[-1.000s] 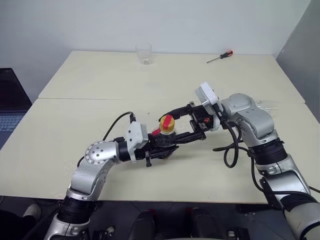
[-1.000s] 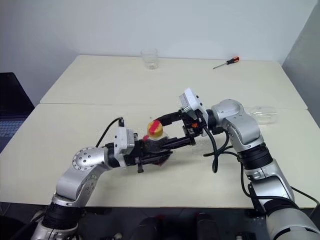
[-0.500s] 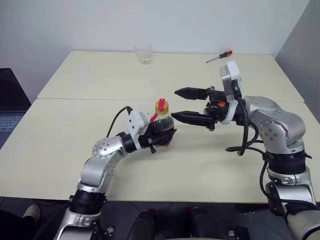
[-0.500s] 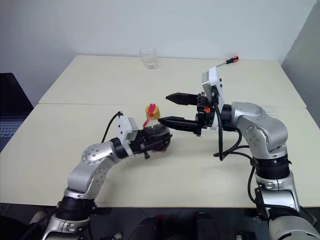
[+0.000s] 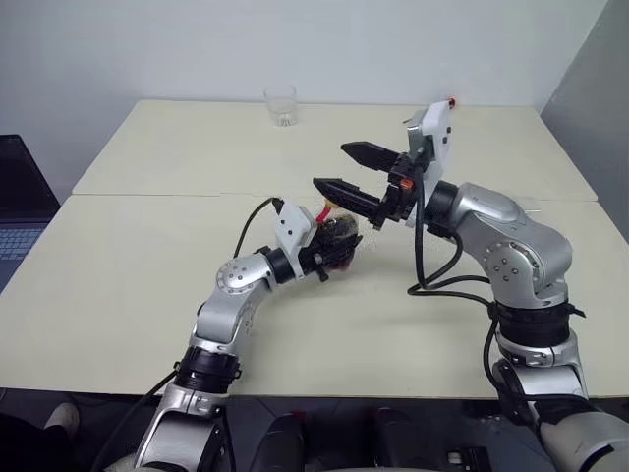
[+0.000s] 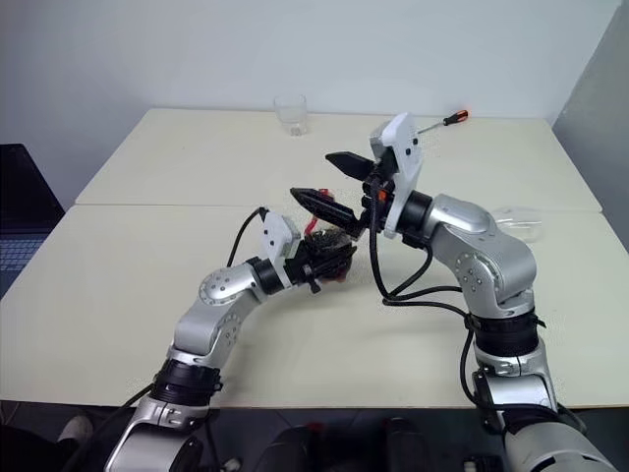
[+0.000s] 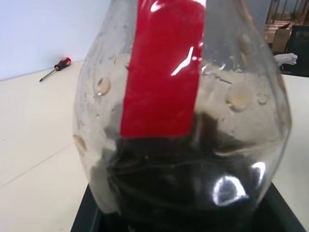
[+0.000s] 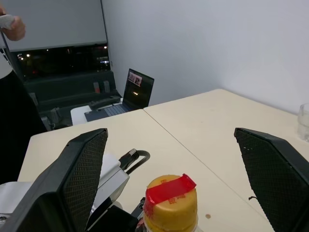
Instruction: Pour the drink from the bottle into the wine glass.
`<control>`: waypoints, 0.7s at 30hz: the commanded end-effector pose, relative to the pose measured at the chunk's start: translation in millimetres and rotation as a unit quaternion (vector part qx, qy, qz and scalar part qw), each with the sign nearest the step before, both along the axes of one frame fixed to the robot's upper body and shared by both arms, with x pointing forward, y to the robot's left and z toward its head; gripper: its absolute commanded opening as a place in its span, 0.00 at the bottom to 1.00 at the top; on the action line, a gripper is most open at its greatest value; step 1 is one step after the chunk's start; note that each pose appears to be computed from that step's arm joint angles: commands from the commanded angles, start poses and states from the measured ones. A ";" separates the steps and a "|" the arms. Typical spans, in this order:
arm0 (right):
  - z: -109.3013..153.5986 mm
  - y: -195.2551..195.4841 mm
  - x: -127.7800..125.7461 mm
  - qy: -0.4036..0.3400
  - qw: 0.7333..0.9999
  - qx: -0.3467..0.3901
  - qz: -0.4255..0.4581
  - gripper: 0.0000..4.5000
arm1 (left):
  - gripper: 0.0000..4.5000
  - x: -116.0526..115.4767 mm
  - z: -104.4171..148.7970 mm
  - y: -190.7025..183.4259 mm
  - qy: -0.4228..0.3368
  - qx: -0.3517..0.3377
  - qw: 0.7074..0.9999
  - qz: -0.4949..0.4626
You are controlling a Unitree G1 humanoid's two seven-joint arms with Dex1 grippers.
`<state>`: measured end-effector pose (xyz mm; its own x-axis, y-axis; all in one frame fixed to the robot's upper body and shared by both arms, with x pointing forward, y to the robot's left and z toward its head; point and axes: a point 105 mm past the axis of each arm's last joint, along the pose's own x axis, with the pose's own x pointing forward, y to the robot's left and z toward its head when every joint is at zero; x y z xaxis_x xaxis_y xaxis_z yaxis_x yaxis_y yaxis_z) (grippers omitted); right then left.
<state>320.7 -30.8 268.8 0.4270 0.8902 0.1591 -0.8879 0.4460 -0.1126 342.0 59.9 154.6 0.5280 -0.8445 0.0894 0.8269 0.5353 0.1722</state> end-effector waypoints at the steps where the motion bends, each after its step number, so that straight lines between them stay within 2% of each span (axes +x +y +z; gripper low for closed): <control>1: 11.4 4.7 -4.6 -0.030 1.000 0.000 0.005 1.00 | 0.40 1.3 19.3 0.2 -0.043 -0.004 0.999 -0.007; 11: -0.1 11.5 -0.9 -0.012 1.000 -0.016 0.007 1.00 | 0.40 1.0 23.1 -4.6 -0.053 -0.001 0.998 -0.020; 14: -1.7 12.1 0.4 -0.010 1.000 -0.019 0.007 0.86 | 0.40 0.8 23.8 -5.0 -0.054 -0.001 0.998 -0.022; 21: -0.4 11.6 2.7 -0.004 1.000 -0.010 0.006 0.30 | 0.40 0.7 24.7 -6.2 -0.056 -0.002 0.998 -0.023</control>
<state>327.8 -22.0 251.7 0.4362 0.8947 0.0955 -0.8913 0.4443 -0.0907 344.8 58.2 158.1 0.5011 -0.8607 0.0895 0.8365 0.5083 0.2049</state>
